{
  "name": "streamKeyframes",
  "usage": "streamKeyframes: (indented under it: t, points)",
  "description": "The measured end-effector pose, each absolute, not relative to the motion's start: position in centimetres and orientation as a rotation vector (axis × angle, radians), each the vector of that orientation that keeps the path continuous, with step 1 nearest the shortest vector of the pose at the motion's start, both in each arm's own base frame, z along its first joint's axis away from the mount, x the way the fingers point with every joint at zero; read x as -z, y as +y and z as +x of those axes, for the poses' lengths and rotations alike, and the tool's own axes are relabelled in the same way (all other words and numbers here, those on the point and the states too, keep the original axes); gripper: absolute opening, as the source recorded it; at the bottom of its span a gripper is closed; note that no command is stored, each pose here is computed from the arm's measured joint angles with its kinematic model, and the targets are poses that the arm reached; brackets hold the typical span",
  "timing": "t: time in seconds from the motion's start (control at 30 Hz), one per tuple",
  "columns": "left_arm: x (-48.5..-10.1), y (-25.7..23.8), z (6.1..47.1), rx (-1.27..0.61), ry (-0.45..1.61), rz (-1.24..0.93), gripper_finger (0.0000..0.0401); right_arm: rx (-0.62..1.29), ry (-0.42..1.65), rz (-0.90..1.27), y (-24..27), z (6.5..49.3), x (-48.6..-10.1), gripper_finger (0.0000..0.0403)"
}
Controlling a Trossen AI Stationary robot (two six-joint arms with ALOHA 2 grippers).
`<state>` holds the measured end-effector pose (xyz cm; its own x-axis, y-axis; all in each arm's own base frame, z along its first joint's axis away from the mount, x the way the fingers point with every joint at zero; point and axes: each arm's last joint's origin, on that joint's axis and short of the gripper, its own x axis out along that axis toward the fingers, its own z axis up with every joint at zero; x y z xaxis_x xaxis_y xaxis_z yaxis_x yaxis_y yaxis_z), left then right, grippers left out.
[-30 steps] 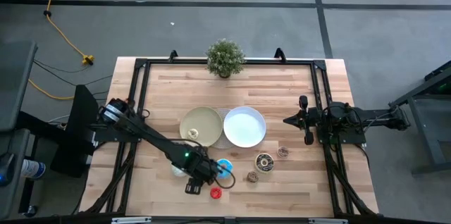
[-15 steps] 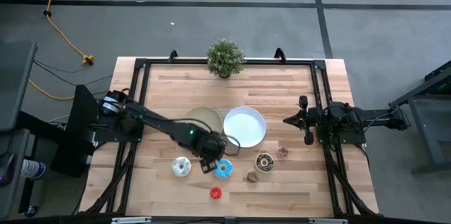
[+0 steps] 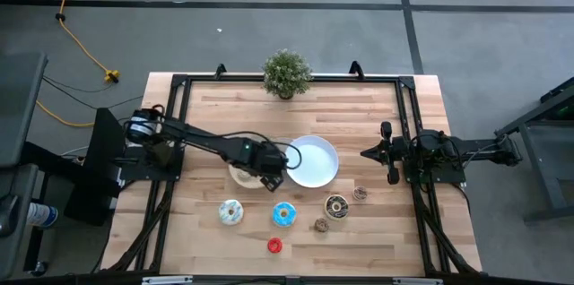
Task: Pick & Place donuts
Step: Put the small blue donut on the brown plate
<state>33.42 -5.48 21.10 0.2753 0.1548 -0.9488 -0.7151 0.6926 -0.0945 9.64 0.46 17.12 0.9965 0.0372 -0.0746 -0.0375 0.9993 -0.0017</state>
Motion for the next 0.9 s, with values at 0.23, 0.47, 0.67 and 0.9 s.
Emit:
streamKeyframes:
  t: [0.23,0.47,0.67,0.9]
  points:
    - [-20.0,-5.2,32.0,-0.709,1.098,-0.666,0.0238,-0.038,0.076,-0.003,0.5,9.6,-17.1,0.0001]
    - [-18.6,-5.6,31.6,-0.753,1.025,-0.740,0.0238,-0.038,0.075,-0.003,0.5,9.6,-17.1,0.0000]
    - [-17.8,-6.1,31.0,-0.797,1.002,-0.729,0.0238,-0.038,0.075,-0.003,0.5,9.6,-17.1,0.0000]
    - [-17.2,-6.2,30.9,-0.757,1.012,-0.703,0.0238,-0.038,0.075,-0.003,0.5,9.6,-17.1,0.0001]
